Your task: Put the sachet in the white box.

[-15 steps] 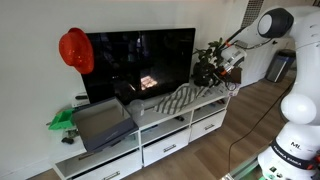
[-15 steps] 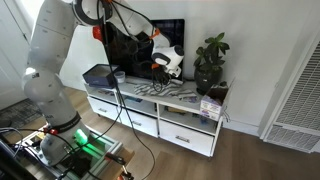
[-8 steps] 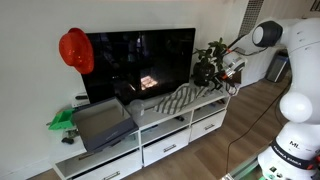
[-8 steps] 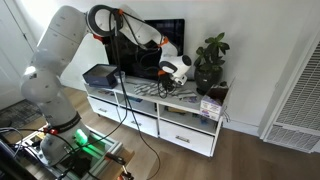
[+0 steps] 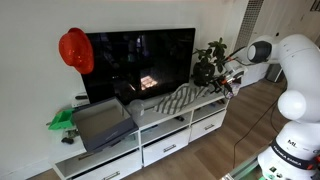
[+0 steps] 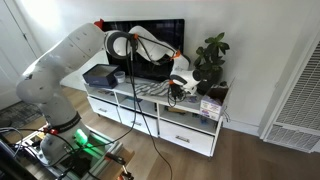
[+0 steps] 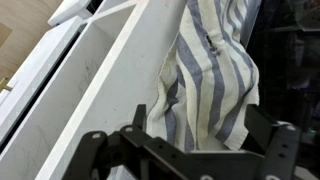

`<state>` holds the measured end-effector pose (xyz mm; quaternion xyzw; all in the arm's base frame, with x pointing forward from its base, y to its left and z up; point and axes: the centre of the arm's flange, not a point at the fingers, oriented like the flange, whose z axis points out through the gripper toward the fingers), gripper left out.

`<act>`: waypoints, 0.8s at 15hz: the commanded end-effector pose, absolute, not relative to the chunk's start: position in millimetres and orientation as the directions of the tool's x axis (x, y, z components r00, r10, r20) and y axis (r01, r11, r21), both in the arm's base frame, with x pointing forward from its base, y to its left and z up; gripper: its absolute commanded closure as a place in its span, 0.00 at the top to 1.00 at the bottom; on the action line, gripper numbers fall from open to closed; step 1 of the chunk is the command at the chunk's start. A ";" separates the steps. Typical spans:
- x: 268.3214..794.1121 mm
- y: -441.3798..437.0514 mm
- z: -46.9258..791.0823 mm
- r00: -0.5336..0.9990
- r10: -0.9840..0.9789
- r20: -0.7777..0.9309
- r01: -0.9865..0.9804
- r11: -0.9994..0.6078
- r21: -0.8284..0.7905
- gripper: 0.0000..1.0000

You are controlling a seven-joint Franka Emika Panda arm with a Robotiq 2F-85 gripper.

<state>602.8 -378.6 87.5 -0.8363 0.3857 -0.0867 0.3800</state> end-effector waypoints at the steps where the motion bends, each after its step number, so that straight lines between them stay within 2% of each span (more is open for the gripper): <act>1: 636.3 -406.8 54.6 0.684 -0.713 -0.152 -0.558 -0.378 -0.739 1.00; 6: 643.0 -423.9 26.6 0.665 -0.727 -0.170 -0.561 -0.335 -0.757 1.00; 8: 644.7 -430.7 17.4 0.649 -0.741 -0.172 -0.569 -0.323 -0.756 0.88; 9: 644.5 -434.4 14.3 0.641 -0.747 -0.175 -0.574 -0.316 -0.755 0.77; 11: 644.7 -439.5 7.4 0.630 -0.756 -0.178 -0.581 -0.307 -0.754 0.81; 12: 644.3 -441.9 4.8 0.626 -0.759 -0.180 -0.586 -0.304 -0.751 0.77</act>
